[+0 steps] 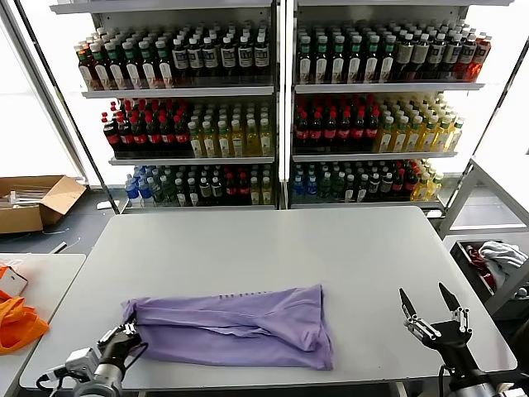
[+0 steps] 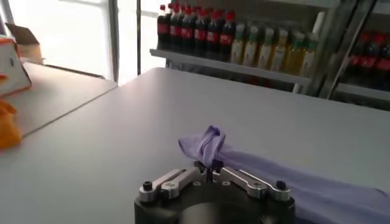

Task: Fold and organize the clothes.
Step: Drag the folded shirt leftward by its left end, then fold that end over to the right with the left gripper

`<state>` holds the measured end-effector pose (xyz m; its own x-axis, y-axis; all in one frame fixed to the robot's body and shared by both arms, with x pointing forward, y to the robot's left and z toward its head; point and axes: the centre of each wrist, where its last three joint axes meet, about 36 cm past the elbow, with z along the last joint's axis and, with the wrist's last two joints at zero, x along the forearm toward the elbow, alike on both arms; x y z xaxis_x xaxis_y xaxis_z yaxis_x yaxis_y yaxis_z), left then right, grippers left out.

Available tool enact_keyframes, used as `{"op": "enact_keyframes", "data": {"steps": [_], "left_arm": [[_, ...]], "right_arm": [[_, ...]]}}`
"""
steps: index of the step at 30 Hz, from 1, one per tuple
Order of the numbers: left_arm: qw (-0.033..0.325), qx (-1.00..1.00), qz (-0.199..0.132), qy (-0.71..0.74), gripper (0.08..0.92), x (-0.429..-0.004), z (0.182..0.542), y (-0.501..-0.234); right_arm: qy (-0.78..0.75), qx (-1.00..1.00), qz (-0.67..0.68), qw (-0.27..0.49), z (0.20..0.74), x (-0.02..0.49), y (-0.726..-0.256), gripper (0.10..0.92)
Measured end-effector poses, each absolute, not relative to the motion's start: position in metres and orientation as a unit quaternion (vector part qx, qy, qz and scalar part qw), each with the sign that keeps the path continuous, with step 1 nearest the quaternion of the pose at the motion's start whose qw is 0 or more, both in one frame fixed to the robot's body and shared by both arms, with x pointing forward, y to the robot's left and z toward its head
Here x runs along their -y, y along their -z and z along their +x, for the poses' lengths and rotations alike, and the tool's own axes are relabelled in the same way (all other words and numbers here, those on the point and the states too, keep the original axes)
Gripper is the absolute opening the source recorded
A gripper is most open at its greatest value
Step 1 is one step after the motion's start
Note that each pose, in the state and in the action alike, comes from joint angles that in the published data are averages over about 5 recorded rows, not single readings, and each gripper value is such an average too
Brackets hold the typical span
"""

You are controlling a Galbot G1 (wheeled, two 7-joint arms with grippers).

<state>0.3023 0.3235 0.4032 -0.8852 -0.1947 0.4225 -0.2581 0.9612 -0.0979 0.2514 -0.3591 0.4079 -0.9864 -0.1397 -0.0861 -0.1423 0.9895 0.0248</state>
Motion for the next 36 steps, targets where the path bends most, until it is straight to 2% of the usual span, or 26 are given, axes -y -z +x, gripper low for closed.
{"op": "enact_keyframes", "data": {"steps": [8, 14, 21, 29, 36], "left_arm": [[0.161, 0.976, 0.143, -0.016, 0.105, -0.408, 0.319, -0.441], [0.140, 0.981, 0.132, 0.016, 0.105, -0.424, 0.324, -0.468], [0.127, 0.989, 0.068, 0.015, 0.111, -0.381, 0.329, -0.482], [0.142, 0.990, -0.020, -0.012, 0.111, -0.314, 0.333, -0.464], [0.161, 0.983, -0.076, -0.034, 0.111, -0.270, 0.337, -0.446]], "right_arm": [[-0.020, -0.996, -0.075, 0.041, 0.252, 0.354, -0.408, 0.823], [-0.018, -0.996, -0.078, 0.039, 0.248, 0.351, -0.411, 0.823], [-0.020, -0.996, -0.082, 0.036, 0.244, 0.344, -0.413, 0.823], [-0.017, -0.996, -0.079, 0.034, 0.237, 0.339, -0.415, 0.823], [-0.013, -0.997, -0.073, 0.032, 0.231, 0.338, -0.418, 0.823]]}}
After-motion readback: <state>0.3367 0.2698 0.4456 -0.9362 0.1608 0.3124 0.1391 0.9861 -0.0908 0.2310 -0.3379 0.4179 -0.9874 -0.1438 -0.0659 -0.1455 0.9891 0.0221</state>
